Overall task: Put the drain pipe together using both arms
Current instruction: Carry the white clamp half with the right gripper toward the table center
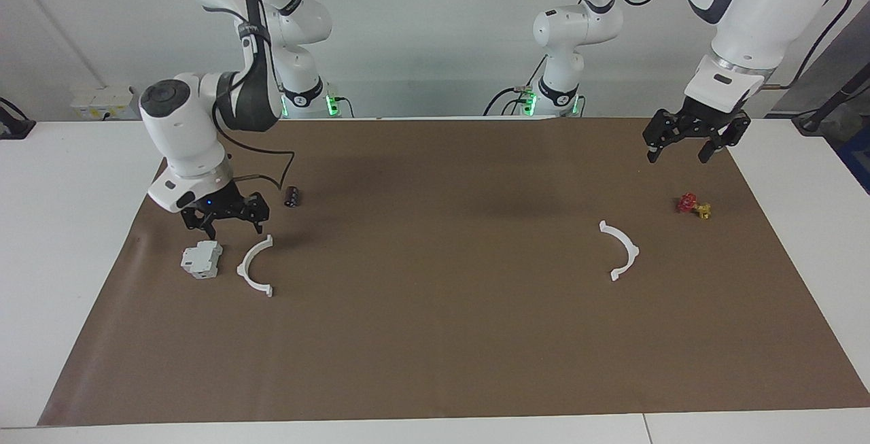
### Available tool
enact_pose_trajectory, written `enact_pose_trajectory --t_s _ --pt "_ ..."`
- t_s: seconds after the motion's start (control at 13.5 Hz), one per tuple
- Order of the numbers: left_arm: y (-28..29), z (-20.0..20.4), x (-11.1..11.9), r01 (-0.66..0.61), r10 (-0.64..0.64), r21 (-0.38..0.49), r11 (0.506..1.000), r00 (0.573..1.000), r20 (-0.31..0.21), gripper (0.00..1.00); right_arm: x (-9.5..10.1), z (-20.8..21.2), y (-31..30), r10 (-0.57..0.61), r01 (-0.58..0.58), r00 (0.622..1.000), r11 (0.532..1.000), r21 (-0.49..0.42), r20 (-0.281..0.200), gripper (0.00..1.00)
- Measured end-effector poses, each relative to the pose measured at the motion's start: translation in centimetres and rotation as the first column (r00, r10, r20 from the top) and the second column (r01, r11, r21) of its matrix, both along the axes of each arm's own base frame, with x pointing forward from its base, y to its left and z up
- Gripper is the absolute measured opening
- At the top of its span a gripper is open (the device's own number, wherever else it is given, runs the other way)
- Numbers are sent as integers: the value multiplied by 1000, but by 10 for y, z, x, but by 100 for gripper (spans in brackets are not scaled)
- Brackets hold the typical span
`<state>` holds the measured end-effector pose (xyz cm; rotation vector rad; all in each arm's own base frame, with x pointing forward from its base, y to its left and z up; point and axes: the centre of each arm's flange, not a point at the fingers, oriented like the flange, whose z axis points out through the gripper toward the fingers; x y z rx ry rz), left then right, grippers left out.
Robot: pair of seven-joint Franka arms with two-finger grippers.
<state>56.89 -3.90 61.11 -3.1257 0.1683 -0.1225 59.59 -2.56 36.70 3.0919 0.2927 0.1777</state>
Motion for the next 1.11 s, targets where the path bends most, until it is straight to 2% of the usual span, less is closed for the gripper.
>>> enact_pose_trajectory --t_s 0.22,0.52,0.67,0.74,0.89,0.96,1.11 --pt "0 0 0 0 0 0 1000 1000 0 100 10 -46 -17 91 -91 996 995 38 17 100" --pt "0 0 0 0 0 0 1000 1000 0 100 11 -69 -28 161 -160 987 987 28 -2 100" --pt "0 0 0 0 0 0 1000 1000 1 100 10 -74 -32 183 -183 983 983 27 -10 96" --pt "0 0 0 0 0 0 1000 1000 1 100 10 -75 -32 187 -186 982 982 27 -12 89" --pt "0 0 0 -1 1 0 1000 1000 1 100 9 -77 -32 188 -188 982 982 27 -15 81" --pt "1 0 0 -1 1 0 1000 1000 1 100 9 -78 -32 188 -188 982 982 27 -17 81" --pt "1 0 0 -1 1 0 1000 1000 0 100 9 -81 -33 189 -189 982 982 27 -19 60"
